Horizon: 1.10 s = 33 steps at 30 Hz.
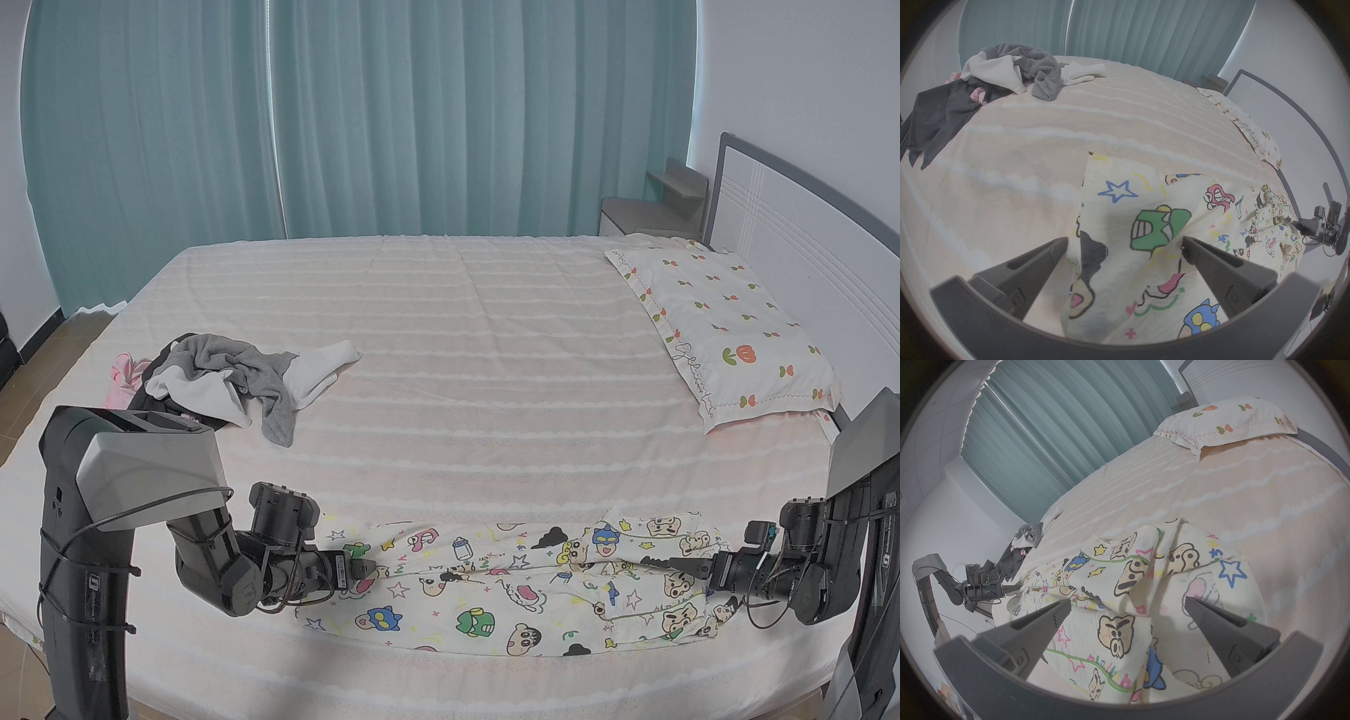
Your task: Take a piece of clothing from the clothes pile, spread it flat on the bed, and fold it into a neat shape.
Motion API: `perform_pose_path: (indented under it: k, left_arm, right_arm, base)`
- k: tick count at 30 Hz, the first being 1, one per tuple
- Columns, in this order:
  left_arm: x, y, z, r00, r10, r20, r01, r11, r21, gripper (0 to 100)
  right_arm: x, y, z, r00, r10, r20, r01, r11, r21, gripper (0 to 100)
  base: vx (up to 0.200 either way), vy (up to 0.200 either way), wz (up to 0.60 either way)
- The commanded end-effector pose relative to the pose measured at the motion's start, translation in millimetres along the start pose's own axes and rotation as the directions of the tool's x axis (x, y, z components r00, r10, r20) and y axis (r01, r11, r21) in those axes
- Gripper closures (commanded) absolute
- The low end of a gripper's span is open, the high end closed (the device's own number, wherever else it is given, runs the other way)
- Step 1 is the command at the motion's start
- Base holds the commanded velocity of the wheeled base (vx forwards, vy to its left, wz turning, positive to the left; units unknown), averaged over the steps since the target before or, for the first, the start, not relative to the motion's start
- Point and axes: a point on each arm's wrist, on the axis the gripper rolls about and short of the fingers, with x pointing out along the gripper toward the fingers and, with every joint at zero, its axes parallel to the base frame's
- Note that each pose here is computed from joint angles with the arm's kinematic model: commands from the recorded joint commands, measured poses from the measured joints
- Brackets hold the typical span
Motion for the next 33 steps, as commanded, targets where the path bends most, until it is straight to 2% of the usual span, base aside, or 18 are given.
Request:
perform_pose_path:
  k: [1, 8, 9, 19, 26, 33]
  left_arm:
    - [4.2, -0.3, -1.6, 1.0, 0.006, -0.022, -0.006, 1.0, 0.005, 0]
    - [8.9, -9.8, 3.9, 0.999, -0.002, -0.045, 0.003, 1.0, 0.025, 0]
    - [9.5, -12.9, 3.0, 0.998, -0.003, -0.059, 0.004, 0.999, 0.031, 100]
    - [7.6, -11.3, 5.2, 0.999, 0.006, -0.049, -0.005, 1.0, 0.021, 100]
    - [-8.1, -7.6, 22.5, 1.0, 0.006, 0.009, -0.006, 1.0, -0.008, 100]
    - [-22.2, 5.0, 35.6, 0.999, 0.028, 0.046, -0.026, 0.999, -0.045, 100]
  right_arm:
    - [0.0, 0.1, 1.4, 1.0, 0.003, 0.014, -0.003, 1.0, -0.008, 0]
    - [0.1, -0.4, 1.8, 1.0, 0.001, 0.016, -0.001, 1.0, -0.007, 0]
    - [0.1, -0.8, 2.1, 1.0, 0.0, 0.018, 0.0, 1.0, -0.007, 0]
    - [-0.1, -2.2, 3.1, 1.0, -0.002, 0.023, 0.002, 1.0, -0.006, 0]
    - [-2.3, -2.6, 5.1, 1.0, 0.003, 0.031, -0.003, 1.0, -0.002, 0]
    - [-6.6, -6.1, 12.1, 0.998, -0.006, 0.066, 0.005, 1.0, 0.008, 0]
  base:
    - [0.0, 0.0, 0.0]
    - [0.0, 0.0, 0.0]
    - [0.0, 0.0, 0.0]
    - [0.0, 0.0, 0.0]
    - [0.0, 0.0, 0.0]
    - [0.0, 0.0, 0.0]
